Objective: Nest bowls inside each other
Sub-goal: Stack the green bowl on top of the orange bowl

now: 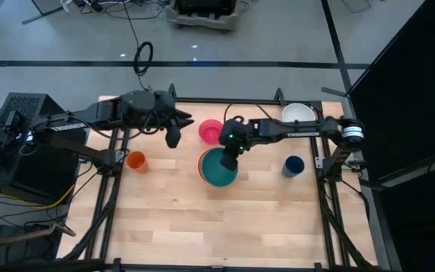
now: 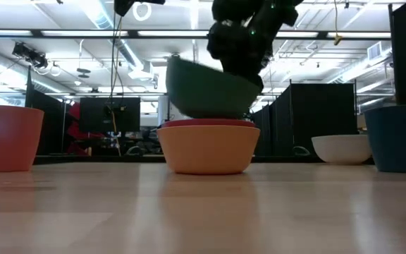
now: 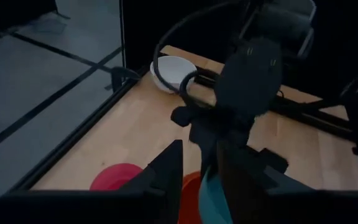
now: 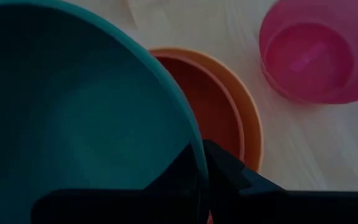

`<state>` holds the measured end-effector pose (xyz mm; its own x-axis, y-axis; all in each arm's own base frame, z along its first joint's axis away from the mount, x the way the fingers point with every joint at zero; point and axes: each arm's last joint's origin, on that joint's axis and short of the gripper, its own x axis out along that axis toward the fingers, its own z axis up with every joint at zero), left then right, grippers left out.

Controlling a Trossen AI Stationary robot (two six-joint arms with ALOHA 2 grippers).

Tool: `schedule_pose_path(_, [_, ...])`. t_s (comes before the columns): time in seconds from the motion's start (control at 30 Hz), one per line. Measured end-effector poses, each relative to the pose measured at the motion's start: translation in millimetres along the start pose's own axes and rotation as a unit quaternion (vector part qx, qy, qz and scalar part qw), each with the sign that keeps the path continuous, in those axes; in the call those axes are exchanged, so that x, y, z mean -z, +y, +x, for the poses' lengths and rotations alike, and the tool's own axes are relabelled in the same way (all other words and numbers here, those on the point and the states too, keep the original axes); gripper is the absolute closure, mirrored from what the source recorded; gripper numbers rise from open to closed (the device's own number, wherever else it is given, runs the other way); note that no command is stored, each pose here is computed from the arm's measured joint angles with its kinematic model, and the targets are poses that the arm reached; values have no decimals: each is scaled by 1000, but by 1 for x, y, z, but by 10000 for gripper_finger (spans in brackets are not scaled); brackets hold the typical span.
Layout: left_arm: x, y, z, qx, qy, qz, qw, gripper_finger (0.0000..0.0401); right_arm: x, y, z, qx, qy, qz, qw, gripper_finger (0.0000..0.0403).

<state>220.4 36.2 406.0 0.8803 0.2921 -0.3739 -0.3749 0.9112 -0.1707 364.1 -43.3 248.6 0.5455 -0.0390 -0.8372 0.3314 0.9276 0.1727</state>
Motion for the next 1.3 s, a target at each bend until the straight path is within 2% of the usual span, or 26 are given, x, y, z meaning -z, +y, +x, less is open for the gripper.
schedule_pose_path(0.17, [4, 1, 1, 0, 3, -6, 1000, 310, 1, -3, 15, 8, 17, 3, 1000, 403])
schedule_pose_path(0.53, [4, 1, 0, 0, 2, -6, 1000, 310, -3, -18, 13, 8, 19, 6, 1000, 396])
schedule_pose_path(1.1, [4, 1, 0, 1, 2, 7, 1000, 307, -6, -19, 11, -12, 19, 1, 1000, 253])
schedule_pose_path(1.3, [4, 1, 0, 0, 3, 7, 1000, 310, -19, -22, -8, -13, -18, 5, 1000, 234])
